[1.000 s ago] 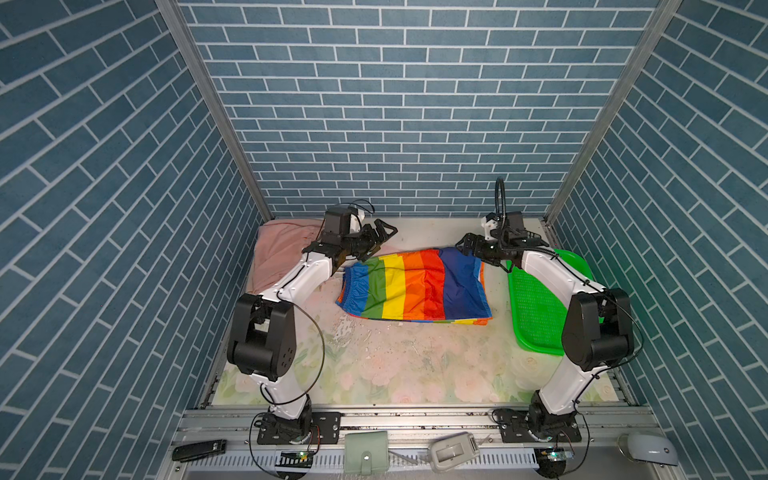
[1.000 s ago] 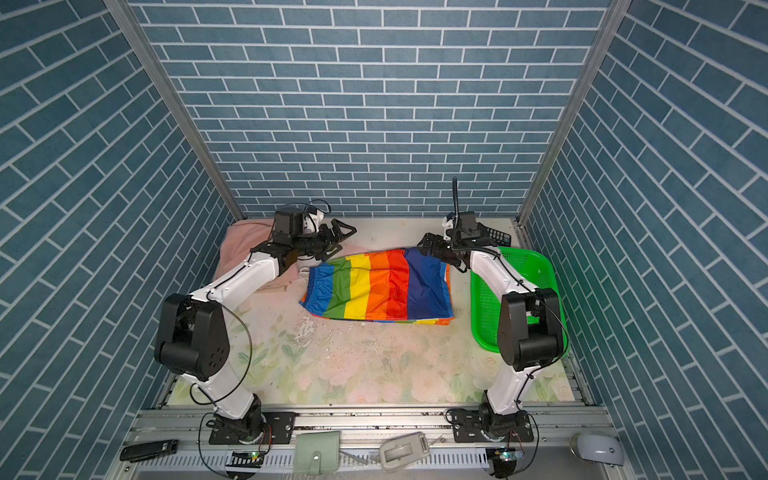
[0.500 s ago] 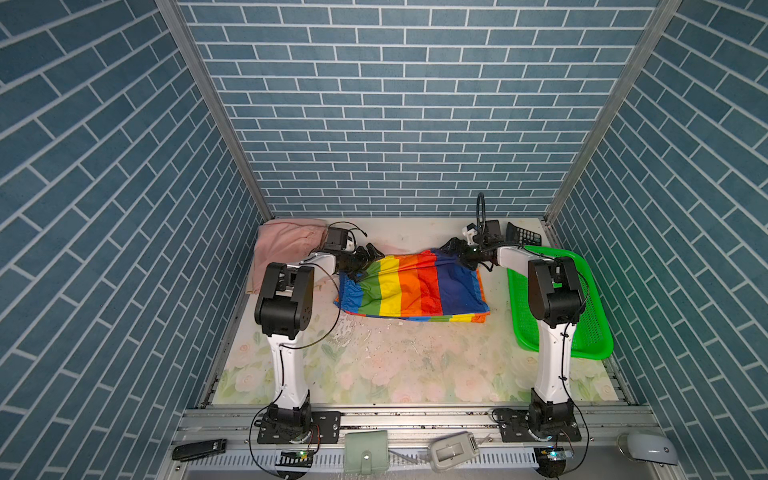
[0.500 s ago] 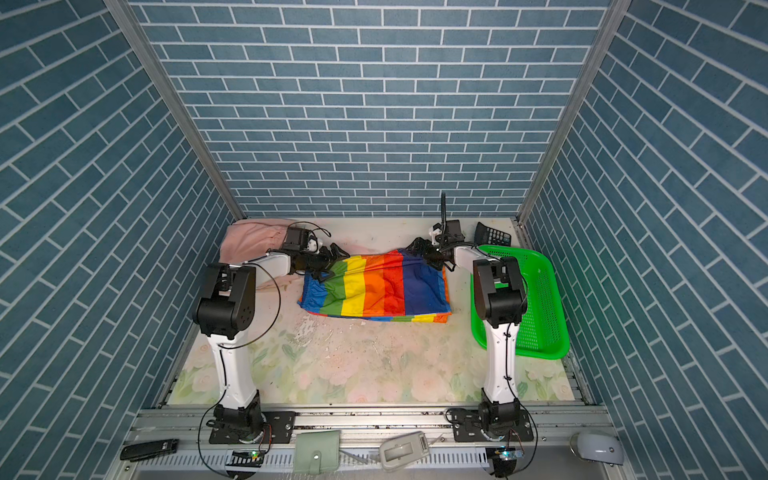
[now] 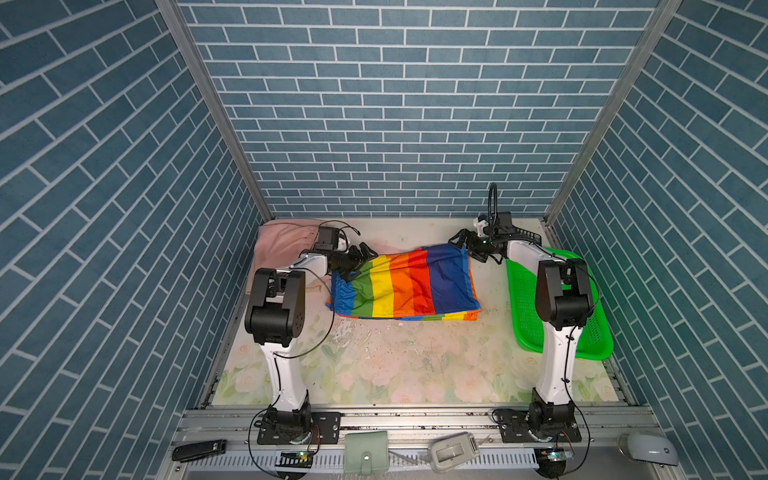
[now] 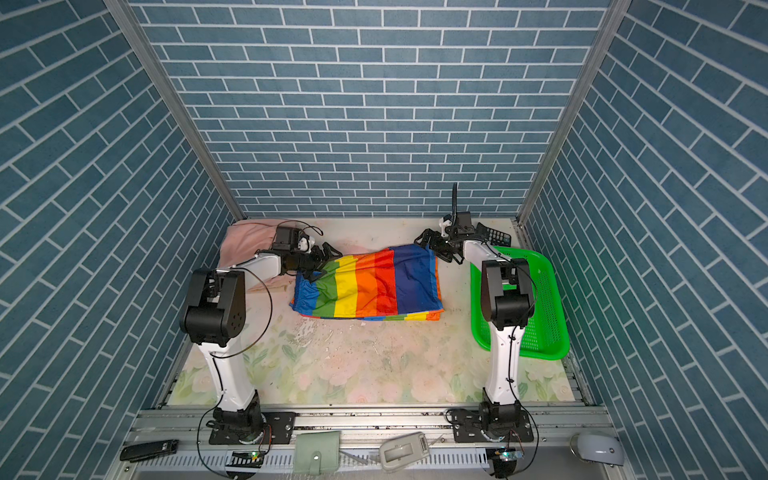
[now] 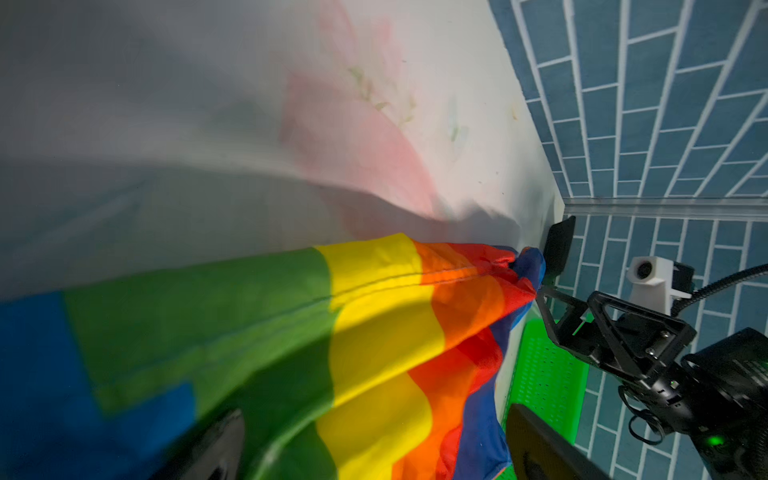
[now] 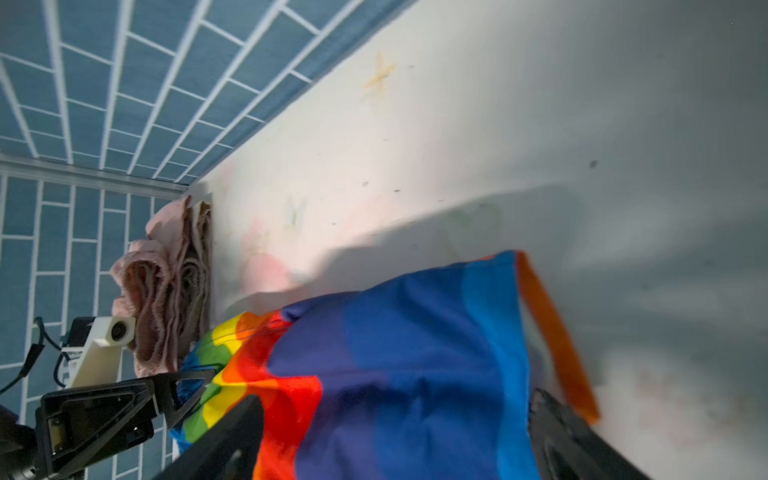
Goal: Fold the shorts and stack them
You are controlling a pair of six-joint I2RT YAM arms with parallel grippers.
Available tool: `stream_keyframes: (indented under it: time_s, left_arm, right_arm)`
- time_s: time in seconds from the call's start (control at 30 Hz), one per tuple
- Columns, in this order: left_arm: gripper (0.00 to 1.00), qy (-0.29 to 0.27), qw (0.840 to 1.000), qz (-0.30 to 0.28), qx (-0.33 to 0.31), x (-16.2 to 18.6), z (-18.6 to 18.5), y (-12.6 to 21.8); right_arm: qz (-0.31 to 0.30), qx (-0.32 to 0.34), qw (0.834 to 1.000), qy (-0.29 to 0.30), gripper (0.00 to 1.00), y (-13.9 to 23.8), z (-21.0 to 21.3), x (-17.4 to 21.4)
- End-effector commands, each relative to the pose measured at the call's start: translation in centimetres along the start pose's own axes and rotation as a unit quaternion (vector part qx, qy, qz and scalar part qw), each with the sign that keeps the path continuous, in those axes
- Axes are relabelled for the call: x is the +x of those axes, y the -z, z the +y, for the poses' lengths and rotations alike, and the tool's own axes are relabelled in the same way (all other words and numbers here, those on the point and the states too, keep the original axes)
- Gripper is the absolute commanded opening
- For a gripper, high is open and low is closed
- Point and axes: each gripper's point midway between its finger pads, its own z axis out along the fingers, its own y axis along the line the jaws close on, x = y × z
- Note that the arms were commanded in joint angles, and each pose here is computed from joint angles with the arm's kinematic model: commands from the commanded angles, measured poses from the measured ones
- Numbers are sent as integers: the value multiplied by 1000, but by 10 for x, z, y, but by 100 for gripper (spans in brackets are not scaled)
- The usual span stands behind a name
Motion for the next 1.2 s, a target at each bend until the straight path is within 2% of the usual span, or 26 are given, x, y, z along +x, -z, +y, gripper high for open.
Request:
stream_keyframes:
  time_s: [0.0,0.1,0.23,0.37,0.43,0.63,0.77,0.9,0.97,1.03,1.1,1.17]
  left_arm:
    - [100,-45,999,-7,22,6,-49,14]
    - [100,-30,999,-6,26,15,-46,8]
    - [100,-19,1000,3,7,29,-21,1]
    - [100,-26,999,19,-24,41,1,-2]
    - [100,-20,999,28,-20,50,5,-5]
    - [100,-27,998,44,-37,70,18,-3]
    - [100,-34,998,46,-31,72,13,0]
    - [100,-82,995,29,-37,60,-14,24]
    - [100,-125,988,8,-95,50,-12,46]
    - [100,-164,973,-11,-164,40,0,66]
    - [100,-174,959,-13,-223,35,21,81]
    - [100,-169,952,-13,-256,35,37,92]
  right_arm:
    - [-19,-72,996,44,98,-3,79,14]
    - [-10,-111,993,38,99,-32,105,39]
    - [2,-146,989,32,99,-68,121,56]
    - [15,-138,990,20,98,-103,97,59]
    - [18,-131,991,20,99,-114,85,54]
    - [20,-94,995,30,99,-128,53,28]
    - [12,-91,995,49,99,-108,61,4]
    - [3,-91,993,78,99,-64,90,-2]
    - [0,-84,993,81,99,-37,99,5]
    - [12,-69,994,81,99,-18,96,21]
    - [27,-47,995,84,99,-4,86,41]
    - [49,-15,995,90,99,8,70,63]
